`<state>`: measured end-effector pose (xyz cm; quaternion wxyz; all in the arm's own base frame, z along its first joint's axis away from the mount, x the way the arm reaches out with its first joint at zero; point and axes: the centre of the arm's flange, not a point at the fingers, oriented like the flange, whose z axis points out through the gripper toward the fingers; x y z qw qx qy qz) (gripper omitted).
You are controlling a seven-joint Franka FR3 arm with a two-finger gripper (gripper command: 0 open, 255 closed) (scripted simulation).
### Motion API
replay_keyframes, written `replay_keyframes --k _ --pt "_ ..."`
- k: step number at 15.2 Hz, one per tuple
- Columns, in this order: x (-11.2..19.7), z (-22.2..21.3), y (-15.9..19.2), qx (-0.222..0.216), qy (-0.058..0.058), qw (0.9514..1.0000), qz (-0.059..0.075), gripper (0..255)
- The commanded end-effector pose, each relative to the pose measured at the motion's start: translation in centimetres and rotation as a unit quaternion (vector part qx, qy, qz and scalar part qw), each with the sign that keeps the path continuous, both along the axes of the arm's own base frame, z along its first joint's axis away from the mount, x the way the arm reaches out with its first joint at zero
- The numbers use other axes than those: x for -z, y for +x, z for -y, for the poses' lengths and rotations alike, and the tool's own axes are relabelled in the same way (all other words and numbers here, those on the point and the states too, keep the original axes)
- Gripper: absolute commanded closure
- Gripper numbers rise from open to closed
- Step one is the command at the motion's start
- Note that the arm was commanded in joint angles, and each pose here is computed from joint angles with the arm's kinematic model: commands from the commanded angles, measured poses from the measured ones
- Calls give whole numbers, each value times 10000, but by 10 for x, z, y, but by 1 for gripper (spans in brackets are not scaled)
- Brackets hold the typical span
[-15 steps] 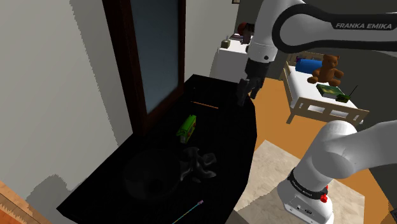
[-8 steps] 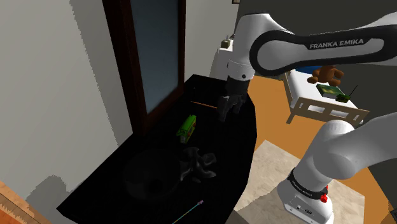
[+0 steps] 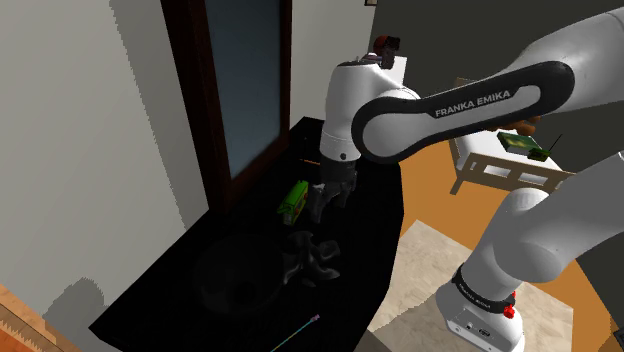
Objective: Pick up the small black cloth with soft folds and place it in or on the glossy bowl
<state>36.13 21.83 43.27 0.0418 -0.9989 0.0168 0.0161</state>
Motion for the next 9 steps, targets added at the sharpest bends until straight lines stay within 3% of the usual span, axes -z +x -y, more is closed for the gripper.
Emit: replay_keyframes --k 1,4,9 --pt "16 -21 7 6 30 10000 -17 0" --pt "36 -48 15 6 59 10000 -43 0" --pt "62 -50 14 6 59 10000 -43 0"
